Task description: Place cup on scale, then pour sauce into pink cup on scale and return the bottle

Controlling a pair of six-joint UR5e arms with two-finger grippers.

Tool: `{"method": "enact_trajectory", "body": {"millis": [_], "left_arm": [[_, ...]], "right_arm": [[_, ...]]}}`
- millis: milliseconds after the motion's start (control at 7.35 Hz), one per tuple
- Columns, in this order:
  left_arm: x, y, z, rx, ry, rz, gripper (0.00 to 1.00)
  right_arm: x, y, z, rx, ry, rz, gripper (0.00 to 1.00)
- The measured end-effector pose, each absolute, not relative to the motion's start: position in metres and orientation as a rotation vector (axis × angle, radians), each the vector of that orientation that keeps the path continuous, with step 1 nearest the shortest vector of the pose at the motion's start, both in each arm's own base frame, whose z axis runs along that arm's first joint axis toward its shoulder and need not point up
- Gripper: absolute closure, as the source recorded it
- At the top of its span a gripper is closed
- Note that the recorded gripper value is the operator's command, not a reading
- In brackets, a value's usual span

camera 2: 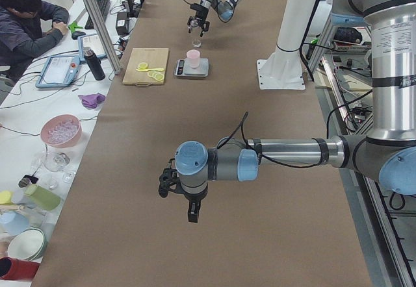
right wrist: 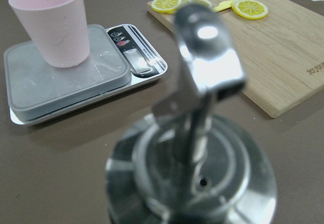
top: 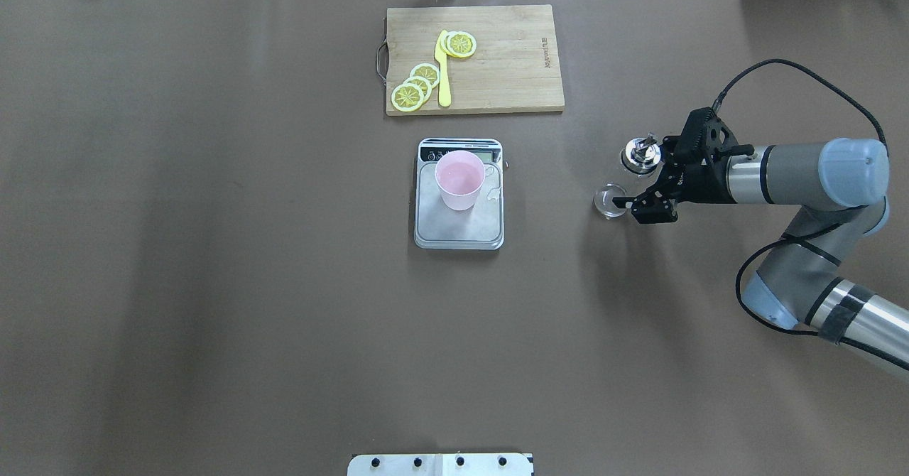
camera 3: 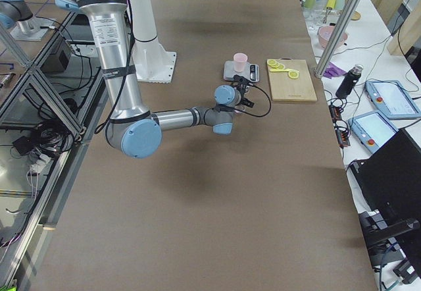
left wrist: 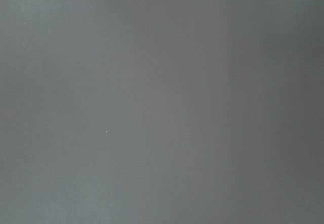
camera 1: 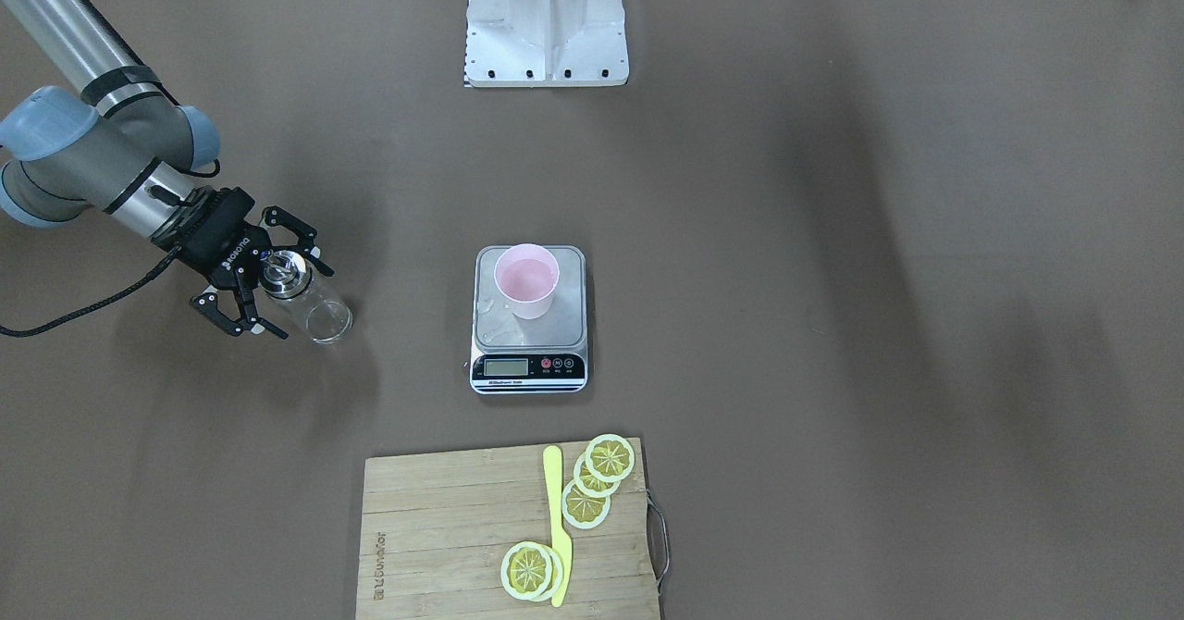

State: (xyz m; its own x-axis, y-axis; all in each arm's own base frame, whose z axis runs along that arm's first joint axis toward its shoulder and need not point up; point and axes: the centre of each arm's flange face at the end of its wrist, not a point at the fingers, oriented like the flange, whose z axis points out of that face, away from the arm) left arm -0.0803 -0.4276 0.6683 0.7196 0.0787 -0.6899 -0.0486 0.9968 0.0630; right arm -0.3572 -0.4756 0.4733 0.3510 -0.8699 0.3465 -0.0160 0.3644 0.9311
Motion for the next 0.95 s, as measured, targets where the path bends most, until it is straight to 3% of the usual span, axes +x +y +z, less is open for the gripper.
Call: {"method": "enact_trajectory", "body": {"millis": [953], "left_arm": [[-0.081,-0.428,0.667,0.044,0.764,0.071,0.02]], "right_arm": [[-0.247,-0.424,0.541,0.983,-0.980,-0.630,0.00]]}}
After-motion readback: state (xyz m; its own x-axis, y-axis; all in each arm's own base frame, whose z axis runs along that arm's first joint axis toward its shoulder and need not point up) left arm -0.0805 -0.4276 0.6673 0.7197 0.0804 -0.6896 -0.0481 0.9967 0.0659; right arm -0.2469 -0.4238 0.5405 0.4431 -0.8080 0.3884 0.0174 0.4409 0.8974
